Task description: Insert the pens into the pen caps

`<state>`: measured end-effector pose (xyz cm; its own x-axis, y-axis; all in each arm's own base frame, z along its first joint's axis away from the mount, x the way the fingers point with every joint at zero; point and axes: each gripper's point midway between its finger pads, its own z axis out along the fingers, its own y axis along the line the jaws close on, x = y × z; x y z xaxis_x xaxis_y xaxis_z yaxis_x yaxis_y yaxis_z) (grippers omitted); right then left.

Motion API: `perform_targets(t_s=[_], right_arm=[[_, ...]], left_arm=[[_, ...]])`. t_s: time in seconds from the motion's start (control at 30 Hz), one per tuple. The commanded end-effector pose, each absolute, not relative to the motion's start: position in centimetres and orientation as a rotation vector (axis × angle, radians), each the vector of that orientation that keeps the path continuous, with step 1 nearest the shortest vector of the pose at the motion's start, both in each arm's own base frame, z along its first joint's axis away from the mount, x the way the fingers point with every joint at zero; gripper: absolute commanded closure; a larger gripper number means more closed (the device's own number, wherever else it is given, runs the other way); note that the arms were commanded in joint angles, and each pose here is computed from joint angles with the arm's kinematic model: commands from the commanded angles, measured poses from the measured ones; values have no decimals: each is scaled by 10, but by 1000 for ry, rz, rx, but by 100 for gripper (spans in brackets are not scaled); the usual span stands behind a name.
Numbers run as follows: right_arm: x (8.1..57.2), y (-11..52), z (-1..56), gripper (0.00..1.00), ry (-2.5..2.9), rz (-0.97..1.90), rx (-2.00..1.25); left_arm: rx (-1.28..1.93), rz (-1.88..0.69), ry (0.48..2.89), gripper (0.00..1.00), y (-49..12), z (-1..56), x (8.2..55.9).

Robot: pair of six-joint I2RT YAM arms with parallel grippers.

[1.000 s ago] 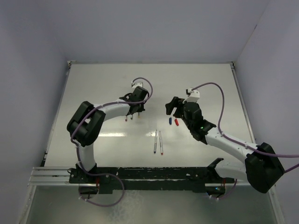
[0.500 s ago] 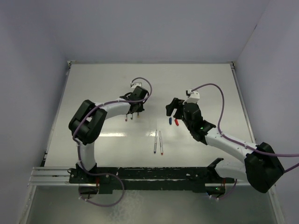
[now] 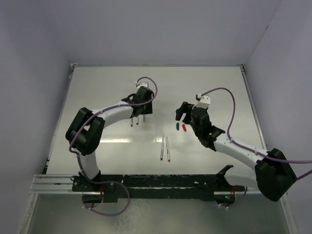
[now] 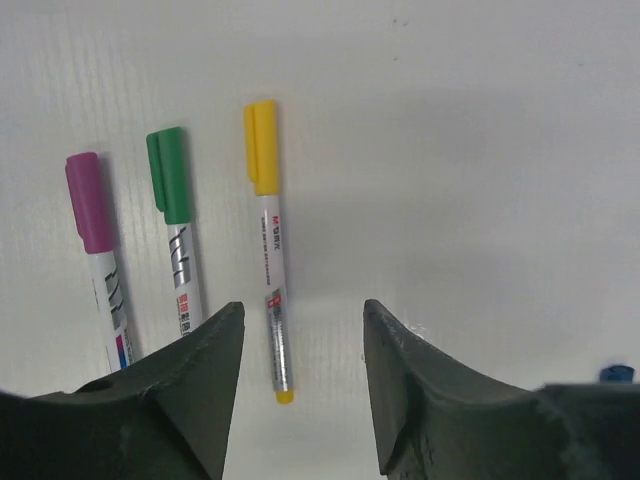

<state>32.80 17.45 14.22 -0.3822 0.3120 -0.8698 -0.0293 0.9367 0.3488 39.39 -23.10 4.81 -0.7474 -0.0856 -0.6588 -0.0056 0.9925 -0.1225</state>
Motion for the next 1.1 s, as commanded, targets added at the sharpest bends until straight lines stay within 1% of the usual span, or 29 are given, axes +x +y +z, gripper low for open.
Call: perform_targets(t_s=[0.0,0.03,0.13,0.37,0.6,0.83,1.07], right_arm=[[332,158,148,20,1901,300,281],[332,157,145,21,1908,289,282],[332,153,135,24,1936,254,292],[326,146,109,27,2022,189,308],[321,141,108,31,2018,185,320],[322,144,112,32,2007,208,322],[323,148,110,33,2017,226,323]], left_arm=[[-29,-321,2298,35,-248,109,399],[-17,-351,2297,34,-251,111,395],[38,-415,2303,34,-261,114,377],[228,-374,2359,34,-280,100,312],[370,-406,2434,33,-288,82,254],[484,-474,2454,33,-299,84,219],[604,-502,2499,32,-317,66,202]])
